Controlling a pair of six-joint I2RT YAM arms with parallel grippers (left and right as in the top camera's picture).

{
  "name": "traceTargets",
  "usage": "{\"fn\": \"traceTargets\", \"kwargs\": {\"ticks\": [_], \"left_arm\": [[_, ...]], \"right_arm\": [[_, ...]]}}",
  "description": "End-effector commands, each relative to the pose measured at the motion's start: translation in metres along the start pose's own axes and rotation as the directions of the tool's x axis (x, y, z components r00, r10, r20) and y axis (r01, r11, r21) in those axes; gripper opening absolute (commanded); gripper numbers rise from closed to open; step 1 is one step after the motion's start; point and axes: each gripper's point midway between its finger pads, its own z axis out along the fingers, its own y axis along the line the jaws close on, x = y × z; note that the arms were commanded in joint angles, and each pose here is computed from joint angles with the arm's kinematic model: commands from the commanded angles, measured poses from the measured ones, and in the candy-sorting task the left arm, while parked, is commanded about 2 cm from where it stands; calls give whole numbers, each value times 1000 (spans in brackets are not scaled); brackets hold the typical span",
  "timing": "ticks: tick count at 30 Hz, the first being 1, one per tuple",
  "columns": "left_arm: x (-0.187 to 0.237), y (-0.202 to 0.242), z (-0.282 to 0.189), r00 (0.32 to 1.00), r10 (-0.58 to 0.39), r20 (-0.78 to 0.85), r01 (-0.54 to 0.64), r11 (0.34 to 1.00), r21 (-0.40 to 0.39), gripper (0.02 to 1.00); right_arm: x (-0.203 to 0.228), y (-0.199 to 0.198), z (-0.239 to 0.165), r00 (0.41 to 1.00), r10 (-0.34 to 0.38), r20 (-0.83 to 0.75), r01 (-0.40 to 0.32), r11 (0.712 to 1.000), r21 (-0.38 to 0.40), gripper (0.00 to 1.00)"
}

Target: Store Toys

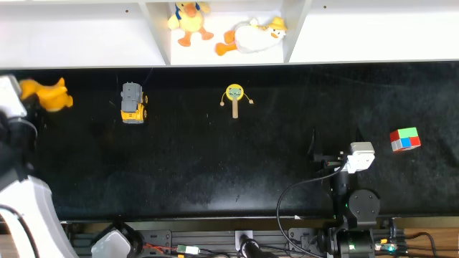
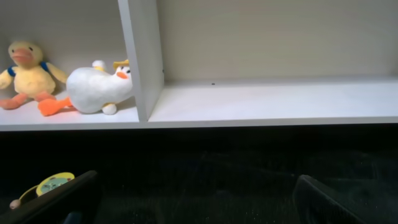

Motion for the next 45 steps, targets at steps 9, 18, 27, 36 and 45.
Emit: {"fn": "traceTargets", "kwargs": {"ticks": [9,18,27,36,45], "left_arm": [[-68,-5,52,1000,-19,3,19,998,-65,102],[-93,-4,87,1000,-1,6,2,996,-87,80],[-89,-3,114,1000,3,-18,-4,997,-78,80],[-74,-13,137,999,10,-50,-13,998,-55,93],[-70,-19,146,998,18,-52,-21,999,-44,97]], "right_arm": [[4,-1,0,1000,5,-2,-5,1000,0,996],[4,-1,0,1000,5,-2,-5,1000,0,996],[4,-1,0,1000,5,-2,-5,1000,0,996],[4,-1,0,1000,5,-2,-5,1000,0,993],[4,-1,0,1000,5,-2,-5,1000,0,996]]}}
